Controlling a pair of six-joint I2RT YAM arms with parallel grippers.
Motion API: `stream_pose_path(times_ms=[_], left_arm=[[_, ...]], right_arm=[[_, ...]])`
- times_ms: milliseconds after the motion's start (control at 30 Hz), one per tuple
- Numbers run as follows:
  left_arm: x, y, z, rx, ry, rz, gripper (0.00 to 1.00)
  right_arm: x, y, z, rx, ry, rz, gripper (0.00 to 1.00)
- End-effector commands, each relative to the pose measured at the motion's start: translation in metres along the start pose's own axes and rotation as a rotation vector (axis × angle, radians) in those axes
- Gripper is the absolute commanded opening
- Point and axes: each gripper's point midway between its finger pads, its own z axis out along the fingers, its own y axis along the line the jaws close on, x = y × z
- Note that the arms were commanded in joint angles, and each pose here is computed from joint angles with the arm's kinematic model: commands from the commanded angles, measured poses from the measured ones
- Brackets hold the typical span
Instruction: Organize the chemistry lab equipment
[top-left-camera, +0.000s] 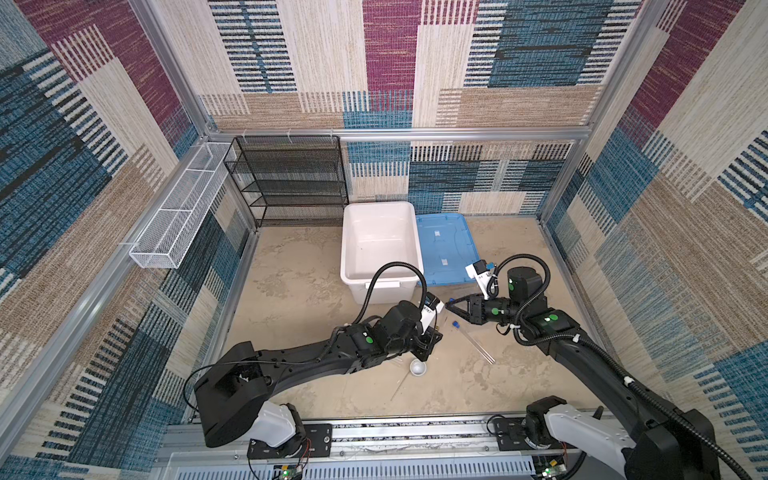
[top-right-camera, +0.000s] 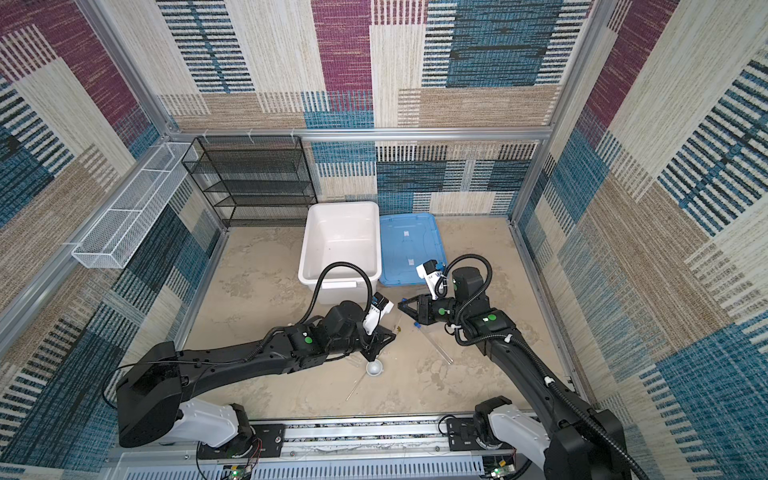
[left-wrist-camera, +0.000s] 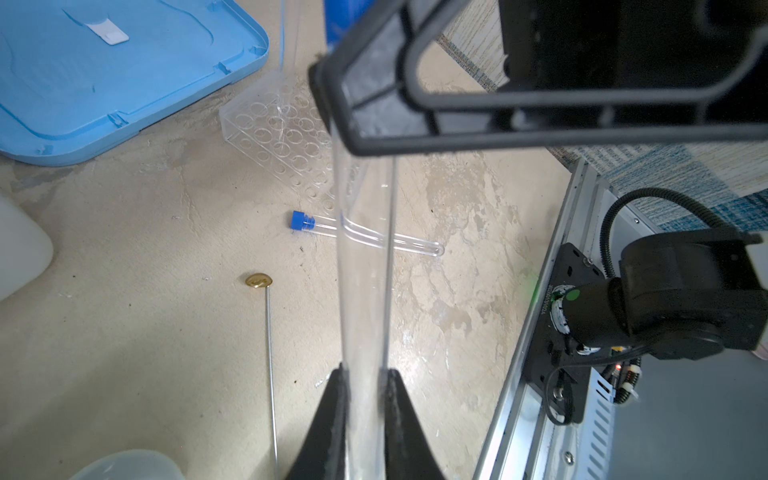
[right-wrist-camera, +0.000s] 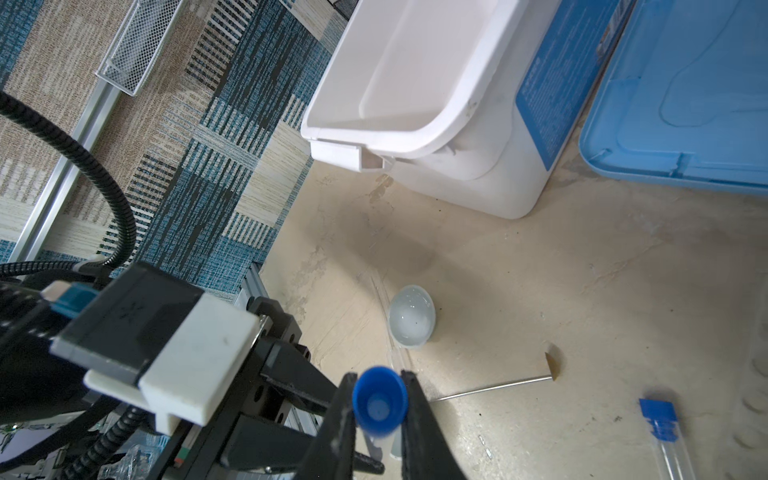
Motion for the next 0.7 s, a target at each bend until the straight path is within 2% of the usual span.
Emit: stream_pose_path(times_ms=[0, 100, 267, 467, 667], left_arm=[[-0.0075, -0.0035, 0.0005, 0.016, -0.026, 0.013, 0.15], [-0.0067, -0.0036, 0.0009, 0.017, -0.022, 0.014, 0.15], [-0.0079, -0.0047, 0.0011, 0.021, -0.025, 0.017, 0.16], [-0.0084, -0.0047, 0.0, 0.021, -0.028, 0.014, 0.15], [-0.0058, -0.0037, 0.0015, 0.017, -0.02, 0.011, 0.24]], right_arm=[[-0.0034, 0.0022, -0.0023, 0.009, -0.006, -0.023, 0.23], [-0.0017, 0.0039, -0.0021, 0.001, 0.011, -0.029, 0.3], [-0.002, 0.0007, -0.0012, 0.015, 0.01, -0.027, 0.24], [0.0014, -0.0033, 0.0023, 0.013, 0.02, -0.012, 0.22], [-0.0016, -0.0048, 0.0009, 0.03, 0.003, -0.023, 0.2]])
